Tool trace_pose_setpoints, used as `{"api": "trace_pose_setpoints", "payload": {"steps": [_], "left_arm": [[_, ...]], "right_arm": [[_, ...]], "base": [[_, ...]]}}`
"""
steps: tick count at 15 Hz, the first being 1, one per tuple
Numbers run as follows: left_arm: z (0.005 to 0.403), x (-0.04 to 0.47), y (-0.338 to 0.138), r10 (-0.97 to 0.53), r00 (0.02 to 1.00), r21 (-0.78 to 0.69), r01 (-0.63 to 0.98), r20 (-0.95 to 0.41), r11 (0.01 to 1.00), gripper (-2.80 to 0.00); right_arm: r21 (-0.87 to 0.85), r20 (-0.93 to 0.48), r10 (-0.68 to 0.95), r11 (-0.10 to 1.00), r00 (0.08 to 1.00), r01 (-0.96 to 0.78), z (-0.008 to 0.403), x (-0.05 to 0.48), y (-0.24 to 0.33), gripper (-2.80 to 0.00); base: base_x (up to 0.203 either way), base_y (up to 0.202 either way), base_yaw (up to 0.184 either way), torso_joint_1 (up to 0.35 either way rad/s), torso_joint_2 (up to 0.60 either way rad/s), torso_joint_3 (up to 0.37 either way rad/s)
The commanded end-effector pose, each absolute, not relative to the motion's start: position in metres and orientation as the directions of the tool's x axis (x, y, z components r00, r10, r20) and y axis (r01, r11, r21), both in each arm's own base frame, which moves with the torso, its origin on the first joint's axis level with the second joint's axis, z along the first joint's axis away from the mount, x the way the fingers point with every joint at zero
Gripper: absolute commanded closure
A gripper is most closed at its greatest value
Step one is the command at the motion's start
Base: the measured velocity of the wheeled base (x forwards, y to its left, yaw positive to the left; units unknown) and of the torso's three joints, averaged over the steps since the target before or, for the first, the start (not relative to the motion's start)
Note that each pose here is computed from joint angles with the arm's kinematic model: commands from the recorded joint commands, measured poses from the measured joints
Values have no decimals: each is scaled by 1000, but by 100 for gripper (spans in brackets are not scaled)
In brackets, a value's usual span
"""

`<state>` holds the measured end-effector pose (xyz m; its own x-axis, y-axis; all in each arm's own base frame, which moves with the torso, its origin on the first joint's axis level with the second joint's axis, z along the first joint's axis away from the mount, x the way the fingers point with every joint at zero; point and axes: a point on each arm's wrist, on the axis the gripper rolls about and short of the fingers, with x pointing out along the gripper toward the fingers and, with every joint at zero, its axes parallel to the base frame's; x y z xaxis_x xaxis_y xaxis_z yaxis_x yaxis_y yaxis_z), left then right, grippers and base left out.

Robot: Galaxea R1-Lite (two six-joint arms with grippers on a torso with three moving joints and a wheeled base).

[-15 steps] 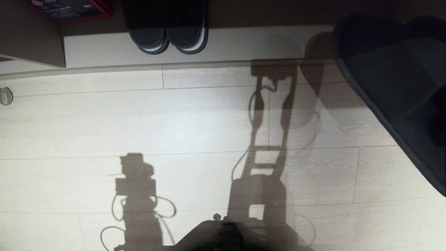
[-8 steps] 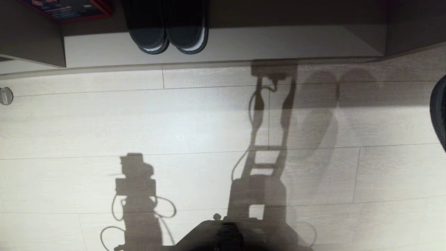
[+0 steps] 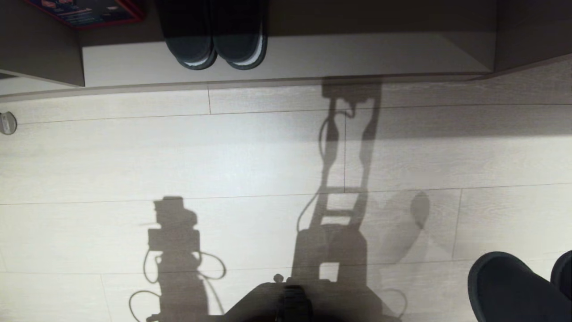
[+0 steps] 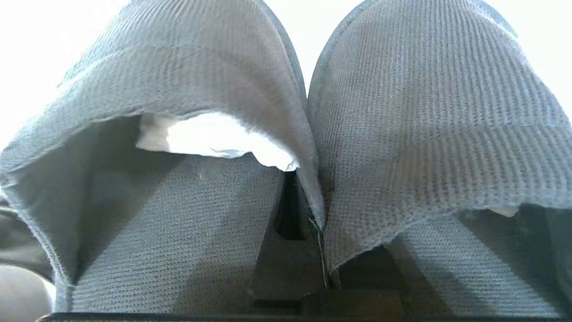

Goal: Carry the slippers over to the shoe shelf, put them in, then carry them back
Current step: Place the slippers on the floor

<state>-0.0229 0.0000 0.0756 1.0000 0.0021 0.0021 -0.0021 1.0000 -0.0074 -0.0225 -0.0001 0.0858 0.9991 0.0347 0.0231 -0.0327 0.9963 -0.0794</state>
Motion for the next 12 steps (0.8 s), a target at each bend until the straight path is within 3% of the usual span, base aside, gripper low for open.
{"api": "trace_pose_setpoints", "payload": {"steps": [1,4,12], "left_arm": [[76,-23,0,2,1000,-9,-2,2,1000,0],[76,-23,0,3,1000,-10,-3,2,1000,0],[76,-23,0,2,1000,-11,-2,2,1000,0]], "right_arm": [[-77,1,32,997,999,-32,76,-23,0,0],[-71,3,32,997,999,-32,76,-22,0,0],[-17,5,26,1000,1000,-26,76,-23,0,0]], "base": [[0,0,0,0,0,0],[0,0,0,3,0,48],[0,0,0,2,3,192]]}}
